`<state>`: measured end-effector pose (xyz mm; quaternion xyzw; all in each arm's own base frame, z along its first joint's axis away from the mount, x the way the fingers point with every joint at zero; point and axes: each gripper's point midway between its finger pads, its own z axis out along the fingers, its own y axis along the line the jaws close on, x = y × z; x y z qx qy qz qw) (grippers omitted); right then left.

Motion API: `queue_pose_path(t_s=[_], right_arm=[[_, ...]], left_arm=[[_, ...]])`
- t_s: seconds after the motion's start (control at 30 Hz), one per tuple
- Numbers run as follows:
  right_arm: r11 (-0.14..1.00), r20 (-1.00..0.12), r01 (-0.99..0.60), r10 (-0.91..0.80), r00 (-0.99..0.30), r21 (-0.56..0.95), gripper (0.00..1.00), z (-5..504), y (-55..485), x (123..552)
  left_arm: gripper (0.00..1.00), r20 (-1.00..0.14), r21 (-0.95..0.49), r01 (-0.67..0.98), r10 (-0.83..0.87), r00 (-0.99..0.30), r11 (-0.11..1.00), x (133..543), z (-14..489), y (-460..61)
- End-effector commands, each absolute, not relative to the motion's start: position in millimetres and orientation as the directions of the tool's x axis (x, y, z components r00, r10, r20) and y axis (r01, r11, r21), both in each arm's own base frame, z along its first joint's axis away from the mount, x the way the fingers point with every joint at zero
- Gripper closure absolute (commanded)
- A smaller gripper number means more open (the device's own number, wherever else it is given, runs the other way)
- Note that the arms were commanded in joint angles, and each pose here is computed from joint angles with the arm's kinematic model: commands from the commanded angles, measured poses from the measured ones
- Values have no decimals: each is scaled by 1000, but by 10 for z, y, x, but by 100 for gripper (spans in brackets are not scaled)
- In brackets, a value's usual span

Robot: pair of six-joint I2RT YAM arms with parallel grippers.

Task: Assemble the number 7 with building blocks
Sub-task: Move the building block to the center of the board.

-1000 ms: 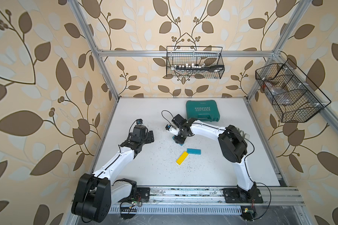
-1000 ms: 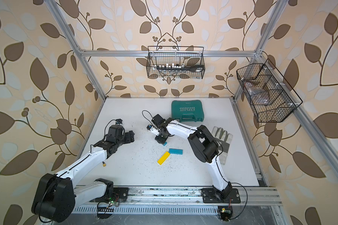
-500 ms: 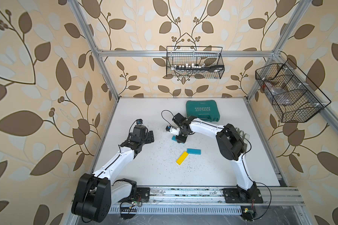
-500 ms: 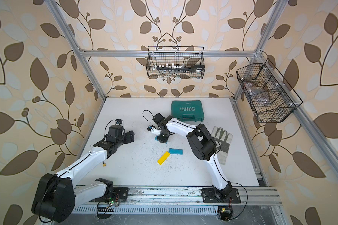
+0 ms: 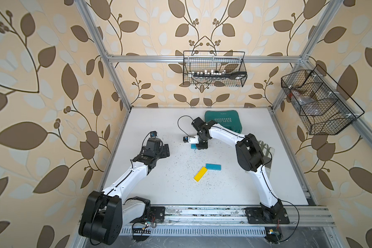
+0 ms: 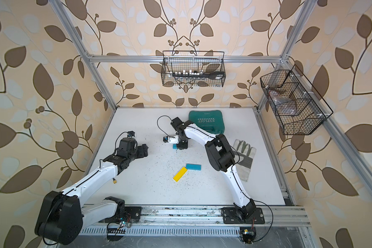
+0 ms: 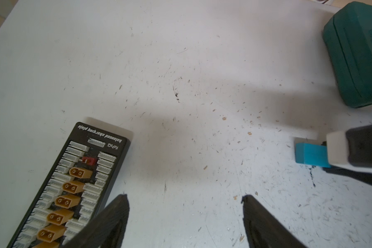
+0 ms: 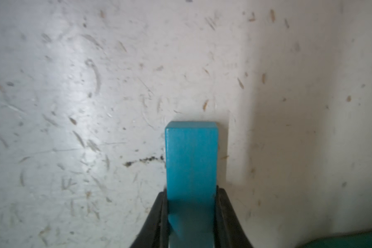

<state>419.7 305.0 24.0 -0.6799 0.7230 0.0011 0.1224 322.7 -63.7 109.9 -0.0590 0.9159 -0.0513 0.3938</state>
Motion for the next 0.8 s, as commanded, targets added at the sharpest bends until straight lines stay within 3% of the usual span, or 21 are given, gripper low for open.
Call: queue_pose_path(t_s=[0.0, 0.53, 0.77], right_arm=[[7, -120, -996, -993, 3, -83, 74, 112, 2857, 4100], [-4, -151, -997, -988, 16, -80, 69, 60, 2976, 3822], [52, -163, -985, -986, -24, -166, 22, 254, 2972, 3992]], left_arm=[[15, -732, -142, -69, -152, -664, 987, 3295, 1182, -614], [14, -731, -144, -64, -150, -666, 988, 3298, 1184, -623], [14, -732, -143, -71, -153, -664, 987, 3293, 1181, -608]])
